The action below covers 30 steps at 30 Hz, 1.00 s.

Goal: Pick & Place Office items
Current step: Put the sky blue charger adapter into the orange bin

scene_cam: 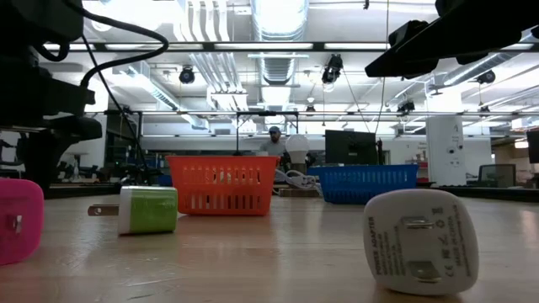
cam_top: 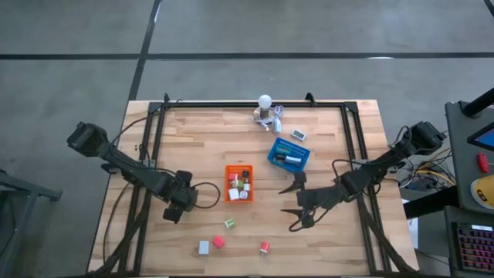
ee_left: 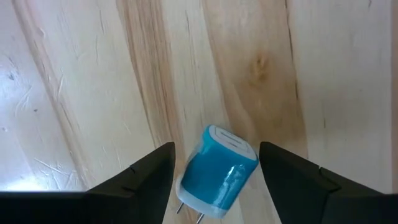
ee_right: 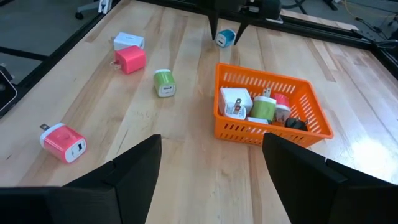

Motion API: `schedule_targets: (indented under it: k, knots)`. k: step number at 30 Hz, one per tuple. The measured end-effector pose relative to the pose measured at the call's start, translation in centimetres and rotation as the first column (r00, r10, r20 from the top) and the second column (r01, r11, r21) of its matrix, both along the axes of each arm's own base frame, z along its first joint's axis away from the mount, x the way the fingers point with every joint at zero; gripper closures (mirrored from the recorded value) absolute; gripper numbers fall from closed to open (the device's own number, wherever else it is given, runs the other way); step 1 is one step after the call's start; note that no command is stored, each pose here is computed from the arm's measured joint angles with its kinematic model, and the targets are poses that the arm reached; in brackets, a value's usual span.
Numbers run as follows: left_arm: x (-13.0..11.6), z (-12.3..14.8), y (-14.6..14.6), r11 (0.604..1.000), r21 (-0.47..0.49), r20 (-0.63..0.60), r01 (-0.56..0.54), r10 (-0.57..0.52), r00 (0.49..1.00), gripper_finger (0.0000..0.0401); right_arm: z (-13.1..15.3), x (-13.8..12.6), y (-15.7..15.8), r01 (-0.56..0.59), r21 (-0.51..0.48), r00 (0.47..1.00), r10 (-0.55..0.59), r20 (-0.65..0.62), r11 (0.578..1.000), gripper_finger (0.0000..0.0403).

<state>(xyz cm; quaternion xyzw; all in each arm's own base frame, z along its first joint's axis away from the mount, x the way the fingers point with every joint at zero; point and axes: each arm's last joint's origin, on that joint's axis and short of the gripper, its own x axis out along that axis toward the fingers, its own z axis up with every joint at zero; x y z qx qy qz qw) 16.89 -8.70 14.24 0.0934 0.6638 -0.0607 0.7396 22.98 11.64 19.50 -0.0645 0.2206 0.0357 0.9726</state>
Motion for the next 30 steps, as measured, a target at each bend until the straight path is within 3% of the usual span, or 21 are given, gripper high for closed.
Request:
schedule_targets:
  k: [11, 20, 30]
  knots:
    - [-0.69, -0.6, 0.31, 1.0, 0.02, -0.038, 0.009, -0.008, 0.999, 0.017, 0.0, 0.0, 0.0, 0.001, 0.0, 1.0, -0.001, 0.0, 1.0, 0.0129]
    - [-0.61, -0.66, 0.22, 1.0, 0.006, -0.025, -0.003, 0.003, 1.0, 0.0264, 0.01, 0.0, 0.01, 0.001, 0.0, 1.0, -0.001, 0.001, 1.0, 0.0129]
    - [-0.57, -0.68, 0.23, 0.999, 0.004, -0.016, -0.054, 0.054, 0.998, 0.0257, 0.04, 0.02, 0.02, 0.002, 0.006, 1.0, -0.002, 0.004, 1.0, 0.0129]
